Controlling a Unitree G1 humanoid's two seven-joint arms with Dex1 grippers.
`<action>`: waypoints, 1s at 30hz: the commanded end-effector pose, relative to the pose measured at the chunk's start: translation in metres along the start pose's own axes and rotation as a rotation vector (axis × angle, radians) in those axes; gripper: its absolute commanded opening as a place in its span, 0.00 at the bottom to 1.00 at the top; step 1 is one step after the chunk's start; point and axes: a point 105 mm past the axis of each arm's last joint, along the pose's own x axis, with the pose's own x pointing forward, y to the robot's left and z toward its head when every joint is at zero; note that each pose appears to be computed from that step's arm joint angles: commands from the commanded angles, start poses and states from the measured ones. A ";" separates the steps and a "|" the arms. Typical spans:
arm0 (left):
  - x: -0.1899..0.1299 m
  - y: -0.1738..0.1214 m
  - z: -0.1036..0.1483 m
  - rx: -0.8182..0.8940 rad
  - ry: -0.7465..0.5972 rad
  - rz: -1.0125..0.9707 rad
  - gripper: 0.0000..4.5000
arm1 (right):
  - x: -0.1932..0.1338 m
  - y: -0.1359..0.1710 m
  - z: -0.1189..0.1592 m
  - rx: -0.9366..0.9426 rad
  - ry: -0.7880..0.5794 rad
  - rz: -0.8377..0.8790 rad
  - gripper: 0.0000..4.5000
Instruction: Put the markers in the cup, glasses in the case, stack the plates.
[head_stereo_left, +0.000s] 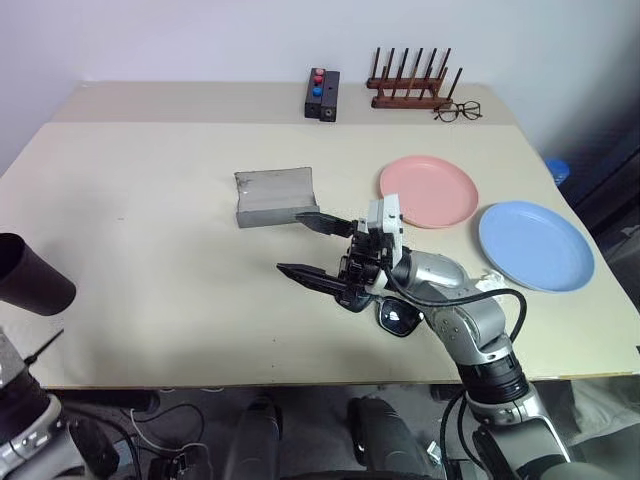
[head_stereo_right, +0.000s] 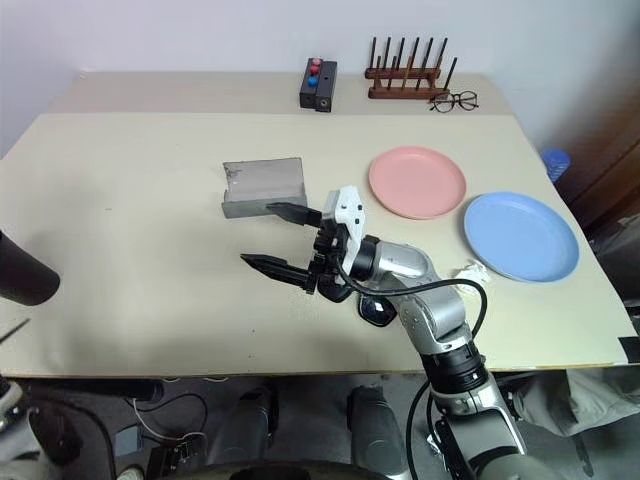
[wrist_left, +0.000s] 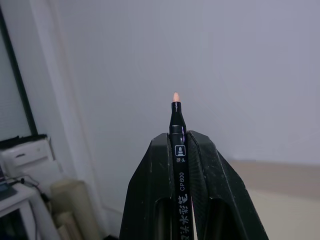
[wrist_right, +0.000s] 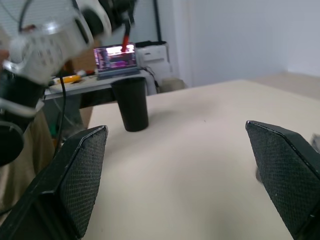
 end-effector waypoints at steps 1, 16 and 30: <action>-0.010 0.014 0.014 0.030 -0.085 0.058 0.03 | 0.004 0.003 0.009 -0.022 -0.033 0.039 1.00; -0.019 0.012 -0.019 0.101 -0.060 0.049 0.03 | 0.009 0.008 0.014 -0.013 -0.071 0.050 1.00; -0.020 0.004 -0.027 0.085 -0.036 0.041 0.27 | 0.008 0.010 0.011 0.007 -0.076 0.040 1.00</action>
